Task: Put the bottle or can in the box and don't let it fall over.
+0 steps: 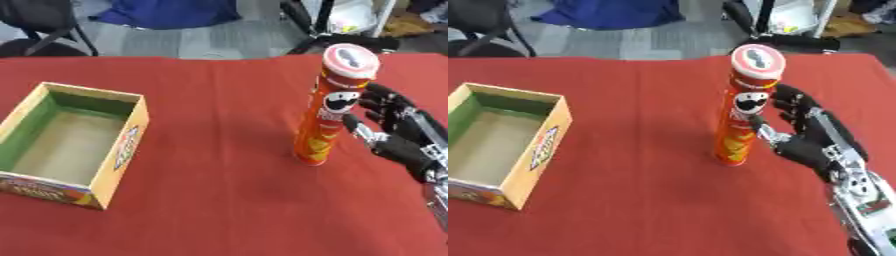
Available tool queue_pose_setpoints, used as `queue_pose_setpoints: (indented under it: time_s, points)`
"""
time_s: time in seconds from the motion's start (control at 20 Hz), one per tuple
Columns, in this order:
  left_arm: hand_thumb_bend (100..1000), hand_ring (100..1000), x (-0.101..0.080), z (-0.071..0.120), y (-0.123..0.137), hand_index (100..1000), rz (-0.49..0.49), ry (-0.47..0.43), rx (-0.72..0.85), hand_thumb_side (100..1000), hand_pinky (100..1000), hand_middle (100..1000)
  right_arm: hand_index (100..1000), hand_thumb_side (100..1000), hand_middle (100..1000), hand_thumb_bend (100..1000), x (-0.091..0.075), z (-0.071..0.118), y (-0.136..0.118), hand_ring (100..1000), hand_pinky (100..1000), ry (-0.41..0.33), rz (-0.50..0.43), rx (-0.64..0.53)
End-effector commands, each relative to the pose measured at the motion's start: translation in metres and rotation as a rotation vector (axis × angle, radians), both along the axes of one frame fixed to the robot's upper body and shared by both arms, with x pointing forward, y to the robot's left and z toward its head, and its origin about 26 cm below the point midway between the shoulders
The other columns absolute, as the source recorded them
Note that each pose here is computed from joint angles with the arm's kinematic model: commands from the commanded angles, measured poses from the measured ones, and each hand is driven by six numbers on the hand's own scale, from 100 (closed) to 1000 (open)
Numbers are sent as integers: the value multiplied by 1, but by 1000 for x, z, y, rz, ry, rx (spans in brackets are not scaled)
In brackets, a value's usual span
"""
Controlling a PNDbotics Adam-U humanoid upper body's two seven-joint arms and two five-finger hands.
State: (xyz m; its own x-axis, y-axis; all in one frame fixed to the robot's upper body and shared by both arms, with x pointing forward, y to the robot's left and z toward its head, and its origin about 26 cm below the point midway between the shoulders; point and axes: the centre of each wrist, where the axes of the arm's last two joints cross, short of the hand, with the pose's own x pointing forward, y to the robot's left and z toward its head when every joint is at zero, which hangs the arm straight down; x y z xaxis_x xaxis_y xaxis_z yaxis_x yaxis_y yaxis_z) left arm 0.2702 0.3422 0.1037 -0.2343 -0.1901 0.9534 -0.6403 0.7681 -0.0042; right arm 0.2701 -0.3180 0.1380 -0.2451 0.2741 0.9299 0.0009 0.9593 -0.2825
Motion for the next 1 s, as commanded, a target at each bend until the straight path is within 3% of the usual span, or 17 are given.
queue_pose_setpoints:
  time_s: [0.05, 1.0]
  points:
    - [919, 827, 1, 8, 1, 694, -5, -23, 16, 832, 702, 685, 954, 264, 892, 341, 3, 8, -5, 966, 1000, -18, 9, -27]
    - [914, 828, 1, 8, 0, 694, -11, -25, 11, 832, 704, 686, 956, 289, 895, 320, 18, 9, -9, 969, 1000, -3, -18, -40]
